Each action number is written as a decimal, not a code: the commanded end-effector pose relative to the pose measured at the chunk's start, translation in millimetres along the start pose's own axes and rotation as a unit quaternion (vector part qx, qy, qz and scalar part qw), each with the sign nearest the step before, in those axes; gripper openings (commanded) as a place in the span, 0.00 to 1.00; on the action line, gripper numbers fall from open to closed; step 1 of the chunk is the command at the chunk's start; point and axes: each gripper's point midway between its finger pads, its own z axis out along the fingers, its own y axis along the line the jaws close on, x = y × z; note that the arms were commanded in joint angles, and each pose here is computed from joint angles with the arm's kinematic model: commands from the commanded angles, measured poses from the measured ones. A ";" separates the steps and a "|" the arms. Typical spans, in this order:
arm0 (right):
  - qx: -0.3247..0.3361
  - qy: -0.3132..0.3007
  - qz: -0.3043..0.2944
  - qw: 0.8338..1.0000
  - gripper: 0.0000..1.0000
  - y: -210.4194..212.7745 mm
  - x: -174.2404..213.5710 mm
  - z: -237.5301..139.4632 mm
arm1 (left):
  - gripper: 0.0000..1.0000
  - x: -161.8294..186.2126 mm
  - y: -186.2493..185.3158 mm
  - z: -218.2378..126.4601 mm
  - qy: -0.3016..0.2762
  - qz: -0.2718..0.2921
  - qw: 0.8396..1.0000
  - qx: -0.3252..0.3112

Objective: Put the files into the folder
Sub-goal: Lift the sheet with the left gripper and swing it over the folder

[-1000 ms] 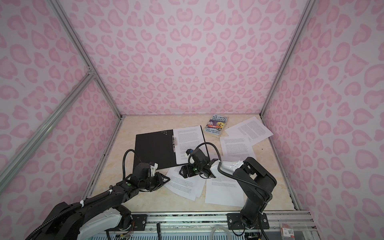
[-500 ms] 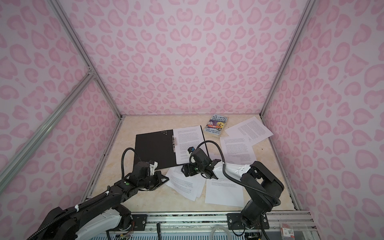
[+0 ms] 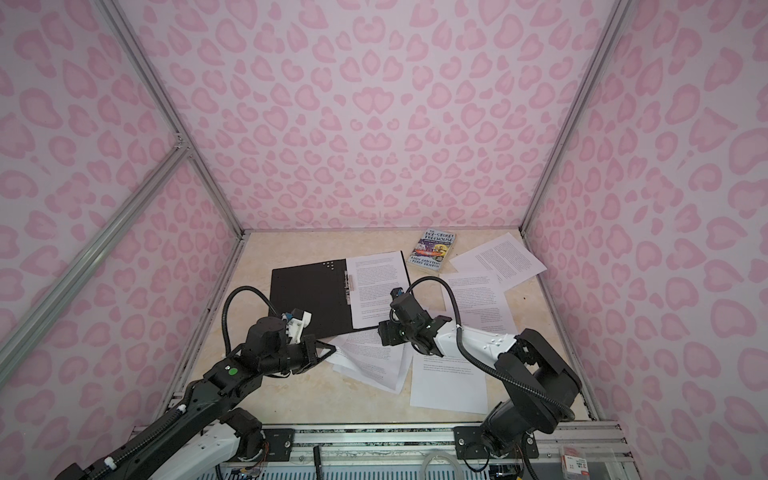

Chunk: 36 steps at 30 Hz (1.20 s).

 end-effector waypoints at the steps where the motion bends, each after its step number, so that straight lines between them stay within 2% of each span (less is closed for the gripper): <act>1: 0.029 -0.006 0.024 0.999 0.84 -21.4 0.1 -4.9 | 0.03 4.4 -9.2 -15.9 0.011 0.003 1.000 -0.011; 16: 0.053 -0.054 0.073 0.994 0.84 -56.8 -13.3 -30.4 | 0.03 -28.4 -121.2 -84.9 -0.047 0.025 0.994 0.091; 23: 0.053 -0.056 0.080 0.994 0.85 -61.6 -13.6 -31.1 | 0.03 -66.9 -172.0 -111.4 -0.114 0.058 0.986 0.110; 28: 0.020 -0.060 0.071 0.995 0.89 -51.0 -15.3 -29.3 | 0.03 -98.6 -194.6 -90.8 -0.123 0.069 0.984 0.109; 35: 0.029 -0.076 0.063 0.995 0.95 -58.6 -19.6 -34.3 | 0.03 -126.2 -228.6 -32.3 -0.061 0.068 0.985 0.148; 36: 0.029 -0.077 0.063 0.995 0.99 -59.8 -19.5 -34.1 | 0.03 -128.1 -234.8 -27.3 -0.057 0.072 0.984 0.155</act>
